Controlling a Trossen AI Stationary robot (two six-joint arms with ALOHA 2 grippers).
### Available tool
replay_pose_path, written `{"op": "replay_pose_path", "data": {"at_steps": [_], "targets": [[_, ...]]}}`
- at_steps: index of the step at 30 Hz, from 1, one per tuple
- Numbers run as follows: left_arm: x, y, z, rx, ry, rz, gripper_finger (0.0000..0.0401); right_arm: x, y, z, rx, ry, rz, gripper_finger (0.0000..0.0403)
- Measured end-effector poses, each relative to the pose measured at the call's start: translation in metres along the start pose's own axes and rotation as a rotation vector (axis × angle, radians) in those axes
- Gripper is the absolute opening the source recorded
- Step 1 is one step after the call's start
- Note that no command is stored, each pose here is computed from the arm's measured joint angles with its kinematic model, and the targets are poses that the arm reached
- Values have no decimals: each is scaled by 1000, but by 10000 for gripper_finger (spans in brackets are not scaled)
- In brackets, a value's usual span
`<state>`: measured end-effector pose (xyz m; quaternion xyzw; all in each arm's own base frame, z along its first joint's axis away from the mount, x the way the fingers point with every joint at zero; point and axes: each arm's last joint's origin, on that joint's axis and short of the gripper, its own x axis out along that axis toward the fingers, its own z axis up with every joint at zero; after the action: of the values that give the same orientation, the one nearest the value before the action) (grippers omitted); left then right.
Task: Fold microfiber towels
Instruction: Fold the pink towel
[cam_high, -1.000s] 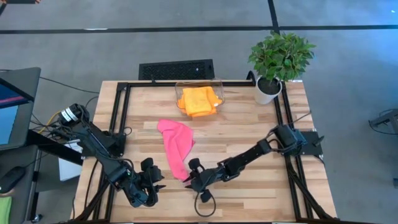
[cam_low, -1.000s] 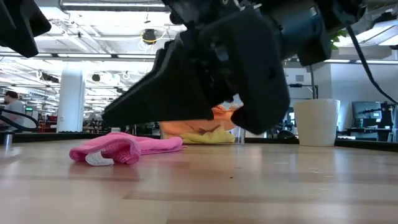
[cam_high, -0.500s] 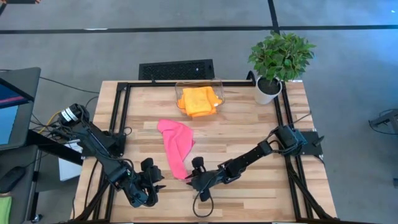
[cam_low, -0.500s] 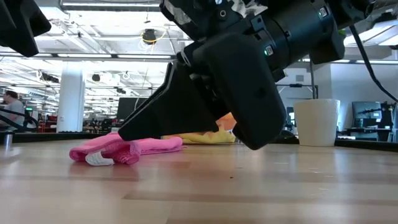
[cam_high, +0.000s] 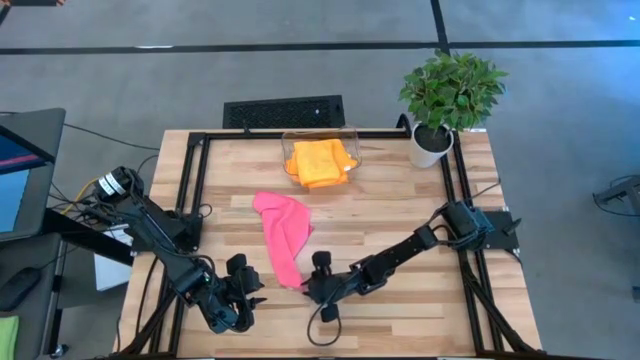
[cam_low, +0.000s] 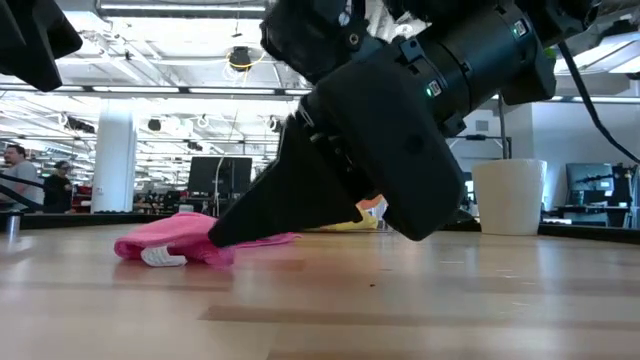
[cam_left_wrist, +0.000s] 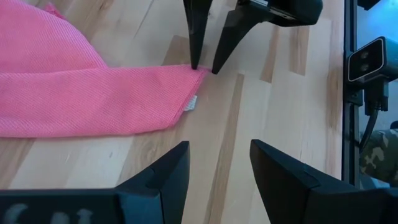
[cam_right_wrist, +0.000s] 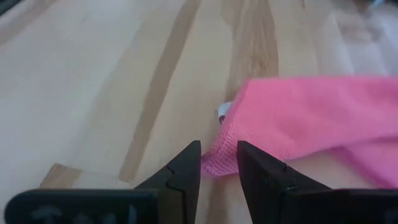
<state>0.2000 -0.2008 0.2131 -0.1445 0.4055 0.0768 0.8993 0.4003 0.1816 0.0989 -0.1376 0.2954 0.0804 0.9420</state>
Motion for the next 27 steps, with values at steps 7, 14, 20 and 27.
{"op": "replay_pose_path", "data": {"at_steps": [7,14,20,27], "targets": [[0,0,0,0,0,0,162,0,-1,-5,38,50,-6,127],[0,0,0,1,0,0,162,0,-2,-6,54,63,-82,127],[0,0,0,6,0,1,162,-1,-3,-11,37,111,-112,127],[0,0,0,38,-1,1,162,-2,-3,-11,32,119,-135,126]]}}
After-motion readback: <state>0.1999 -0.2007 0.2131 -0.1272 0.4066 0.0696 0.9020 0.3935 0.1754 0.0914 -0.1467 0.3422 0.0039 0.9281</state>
